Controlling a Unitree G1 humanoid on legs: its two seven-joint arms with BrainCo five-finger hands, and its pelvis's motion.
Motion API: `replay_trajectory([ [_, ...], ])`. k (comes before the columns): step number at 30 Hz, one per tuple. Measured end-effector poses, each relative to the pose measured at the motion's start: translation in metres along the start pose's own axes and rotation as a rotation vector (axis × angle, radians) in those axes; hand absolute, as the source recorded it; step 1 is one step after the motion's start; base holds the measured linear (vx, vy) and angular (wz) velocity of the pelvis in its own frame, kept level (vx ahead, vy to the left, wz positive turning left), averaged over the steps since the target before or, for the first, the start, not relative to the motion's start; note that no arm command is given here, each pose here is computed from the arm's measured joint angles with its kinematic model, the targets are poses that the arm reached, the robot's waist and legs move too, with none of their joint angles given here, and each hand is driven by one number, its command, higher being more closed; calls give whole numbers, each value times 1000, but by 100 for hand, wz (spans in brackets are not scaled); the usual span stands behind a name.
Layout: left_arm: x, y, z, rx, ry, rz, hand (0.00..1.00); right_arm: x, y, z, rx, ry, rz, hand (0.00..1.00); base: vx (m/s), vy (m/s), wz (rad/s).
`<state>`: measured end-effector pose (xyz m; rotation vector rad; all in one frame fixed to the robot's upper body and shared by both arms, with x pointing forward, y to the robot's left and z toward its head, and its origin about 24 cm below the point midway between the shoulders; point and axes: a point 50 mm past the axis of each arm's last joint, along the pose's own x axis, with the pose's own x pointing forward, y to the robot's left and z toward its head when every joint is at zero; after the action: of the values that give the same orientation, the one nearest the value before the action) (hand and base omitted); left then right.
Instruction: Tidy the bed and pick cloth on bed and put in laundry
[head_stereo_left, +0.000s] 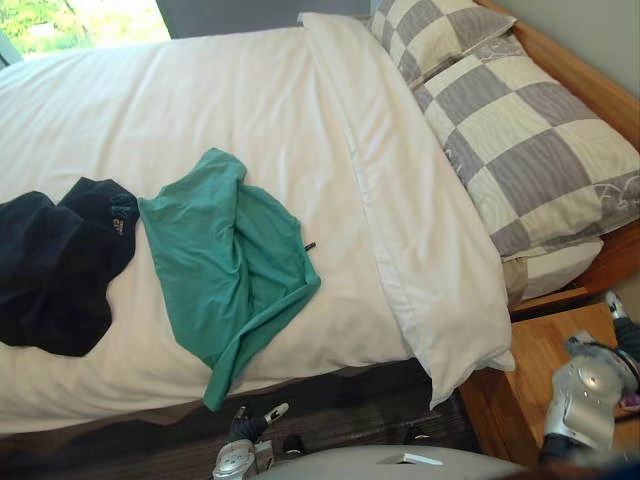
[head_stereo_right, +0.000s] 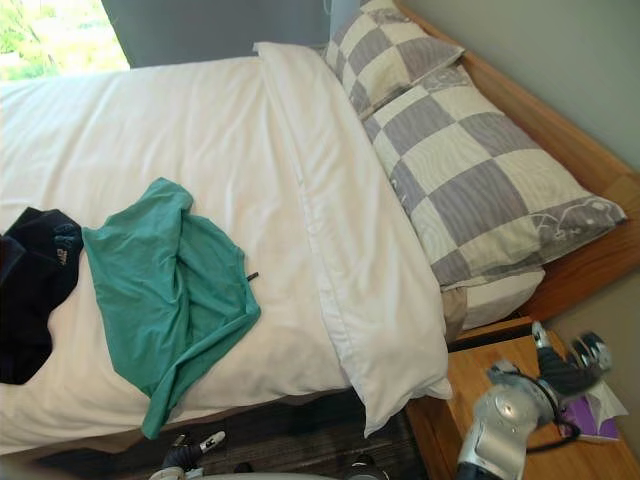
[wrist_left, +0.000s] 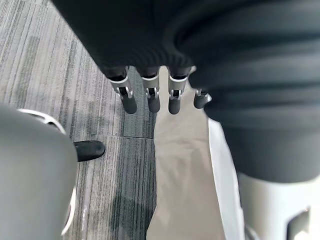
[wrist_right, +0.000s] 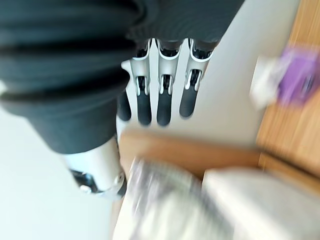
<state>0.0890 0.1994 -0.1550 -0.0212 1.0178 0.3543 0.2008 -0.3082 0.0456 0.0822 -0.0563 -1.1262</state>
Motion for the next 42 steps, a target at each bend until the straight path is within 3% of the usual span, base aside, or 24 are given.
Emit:
replay_trajectory([
  [8,3,-8,19,-2,-60,-25,0,-3,79,38,533,39,282,100,1,-6,26],
  [14,7,-13,41,-70,-119,-21,0,-7,116,75,838,39,366,100,-40,8,16],
  [21,6,-21,56,-109,-187,-47,0,-26,132,73,933,111,381,100,-3,21,12],
  [25,4,-26,63,-138,-224,-64,0,-30,133,54,902,171,362,100,39,16,10],
  [35,6,-31,68,-186,-231,-83,0,-22,113,34,931,115,290,100,64,18,5],
  [42,11,-28,80,-245,-237,-71,0,-16,89,0,948,202,212,100,44,2,5],
])
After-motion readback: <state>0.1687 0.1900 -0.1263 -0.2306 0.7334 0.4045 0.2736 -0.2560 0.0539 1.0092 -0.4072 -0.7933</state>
